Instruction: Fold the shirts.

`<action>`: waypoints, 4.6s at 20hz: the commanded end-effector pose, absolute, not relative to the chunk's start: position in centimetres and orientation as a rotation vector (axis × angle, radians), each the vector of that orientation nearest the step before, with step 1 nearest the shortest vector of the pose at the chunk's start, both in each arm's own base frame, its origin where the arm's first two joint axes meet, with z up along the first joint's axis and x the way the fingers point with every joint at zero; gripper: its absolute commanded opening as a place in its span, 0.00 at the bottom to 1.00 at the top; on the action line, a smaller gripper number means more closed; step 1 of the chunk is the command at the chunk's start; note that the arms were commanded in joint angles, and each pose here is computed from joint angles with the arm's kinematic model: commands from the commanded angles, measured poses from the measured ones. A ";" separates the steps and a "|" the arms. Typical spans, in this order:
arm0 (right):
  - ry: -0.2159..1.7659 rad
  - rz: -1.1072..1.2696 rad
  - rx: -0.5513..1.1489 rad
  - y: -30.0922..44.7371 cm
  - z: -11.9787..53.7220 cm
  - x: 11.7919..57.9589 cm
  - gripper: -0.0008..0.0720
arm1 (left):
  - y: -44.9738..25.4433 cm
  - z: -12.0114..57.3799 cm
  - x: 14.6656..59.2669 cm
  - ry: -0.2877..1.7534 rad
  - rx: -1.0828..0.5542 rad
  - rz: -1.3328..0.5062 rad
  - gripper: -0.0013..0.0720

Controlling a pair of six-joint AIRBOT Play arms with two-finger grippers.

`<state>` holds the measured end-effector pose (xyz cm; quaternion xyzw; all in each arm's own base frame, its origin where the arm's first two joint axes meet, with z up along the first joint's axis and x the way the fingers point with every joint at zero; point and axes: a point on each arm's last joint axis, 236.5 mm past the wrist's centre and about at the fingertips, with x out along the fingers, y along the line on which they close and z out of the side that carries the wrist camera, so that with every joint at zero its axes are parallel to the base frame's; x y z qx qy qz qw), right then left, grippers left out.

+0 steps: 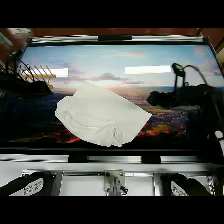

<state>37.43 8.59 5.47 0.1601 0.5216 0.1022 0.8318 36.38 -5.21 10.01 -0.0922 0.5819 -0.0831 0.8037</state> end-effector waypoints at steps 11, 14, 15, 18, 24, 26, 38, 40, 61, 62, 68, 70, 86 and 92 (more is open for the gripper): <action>1.460 0.234 0.476 4.0 -4.1 35.2 0.88 | -15.0 -7.0 22.2 1.659 -0.344 -0.272 0.94; 1.496 0.233 0.488 4.0 -5.3 35.0 0.88 | -16.0 -7.7 22.3 1.633 -0.354 -0.265 0.94; 1.506 0.233 0.491 4.1 -5.6 34.9 0.88 | -16.2 -7.9 22.7 1.613 -0.363 -0.255 0.94; 1.534 0.234 0.503 4.2 -6.4 34.7 0.88 | -16.6 -8.8 24.1 1.561 -0.404 -0.210 0.93; 1.542 0.231 0.506 4.2 -6.8 34.7 0.88 | -17.8 -10.5 25.1 1.553 -0.454 -0.179 0.68; 1.570 0.237 0.525 4.5 -7.5 34.2 0.88 | -17.8 -10.5 25.8 1.521 -0.459 -0.177 0.45; 1.440 0.235 0.735 6.7 -9.9 38.5 0.88 | -17.3 -4.9 27.0 1.354 -0.400 -0.277 0.06; 1.434 0.248 0.724 7.6 -9.9 38.7 0.88 | -17.2 -3.9 27.2 1.325 -0.404 -0.284 0.06; -0.260 0.245 0.086 4.2 53.7 33.3 0.09 | -14.0 48.7 27.0 0.205 -0.106 -0.511 0.06; -0.324 0.227 0.055 4.0 55.9 30.6 0.09 | -13.6 48.8 25.7 0.213 -0.098 -0.514 0.06; -0.248 0.242 -0.005 5.3 54.9 25.0 0.09 | -12.9 38.7 23.4 0.584 -0.063 -0.489 0.06; -0.029 0.215 -0.034 4.7 49.7 26.4 0.09 | -13.0 35.2 24.2 0.691 -0.047 -0.474 0.06; 0.815 0.077 0.287 1.2 12.1 43.8 0.09 | -17.4 5.3 43.1 1.081 -0.088 -0.298 0.07; 0.931 0.086 0.297 1.5 8.4 43.6 0.09 | -14.8 1.9 41.5 1.306 -0.085 -0.232 0.86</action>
